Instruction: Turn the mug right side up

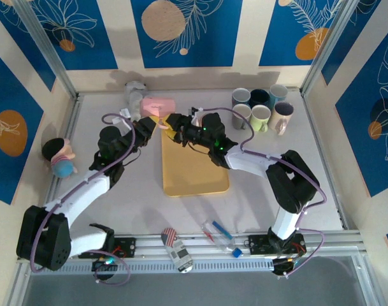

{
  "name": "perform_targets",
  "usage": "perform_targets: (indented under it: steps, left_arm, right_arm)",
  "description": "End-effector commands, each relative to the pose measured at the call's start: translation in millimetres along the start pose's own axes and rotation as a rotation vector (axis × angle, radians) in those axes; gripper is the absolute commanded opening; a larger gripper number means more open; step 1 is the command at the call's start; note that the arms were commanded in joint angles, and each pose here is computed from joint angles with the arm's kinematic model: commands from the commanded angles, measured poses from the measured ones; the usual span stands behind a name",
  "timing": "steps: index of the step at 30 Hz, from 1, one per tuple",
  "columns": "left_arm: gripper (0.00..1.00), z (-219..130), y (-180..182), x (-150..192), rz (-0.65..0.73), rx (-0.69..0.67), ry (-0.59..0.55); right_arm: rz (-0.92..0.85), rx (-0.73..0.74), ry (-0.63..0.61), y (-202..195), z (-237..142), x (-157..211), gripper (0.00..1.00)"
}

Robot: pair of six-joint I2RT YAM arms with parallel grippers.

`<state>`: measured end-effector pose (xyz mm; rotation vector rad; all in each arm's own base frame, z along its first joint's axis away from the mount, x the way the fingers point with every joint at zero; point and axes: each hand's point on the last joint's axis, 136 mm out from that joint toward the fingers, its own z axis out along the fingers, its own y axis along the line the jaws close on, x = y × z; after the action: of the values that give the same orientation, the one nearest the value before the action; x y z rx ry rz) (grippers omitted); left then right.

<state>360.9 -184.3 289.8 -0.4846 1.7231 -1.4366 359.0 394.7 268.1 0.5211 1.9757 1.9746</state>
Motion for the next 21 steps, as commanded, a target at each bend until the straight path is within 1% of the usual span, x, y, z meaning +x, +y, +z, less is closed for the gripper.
perform_targets:
  steps: [1,3,5,8,11,13,16,20,21]
  left_arm:
    - [0.0,-16,-56,-22,0.072,0.176,-0.081]
    - [0.0,-16,-54,-22,0.063,0.176,-0.08]
    - [0.0,-16,-52,-20,0.052,0.178,-0.077]
    - [0.0,-17,-48,-18,0.044,0.176,-0.073]
    - [0.0,-19,-44,-16,0.037,0.169,-0.067]
    - [0.0,-19,-40,-14,0.032,0.164,-0.061]
    - [0.16,-21,-36,-11,0.028,0.158,-0.051]
    - [0.41,-23,-31,-7,0.037,0.14,-0.03]
    - [0.45,-24,-30,-6,0.041,0.13,-0.022]
  right_arm:
    - [-0.017,-0.095,-0.055,31,6,-4,0.34]
    - [-0.022,-0.095,-0.062,32,6,-3,0.26]
    - [-0.027,-0.096,-0.064,32,6,-3,0.16]
    - [-0.041,-0.09,-0.063,31,6,-2,0.06]
    - [-0.059,-0.079,-0.066,31,4,-2,0.0]
    - [-0.077,-0.079,-0.068,34,2,-2,0.0]
    - [-0.113,-0.079,-0.061,38,2,-1,0.0]
    - [-0.17,-0.081,-0.059,47,0,-1,0.0]
    - [-0.182,-0.077,-0.057,48,-1,0,0.0]
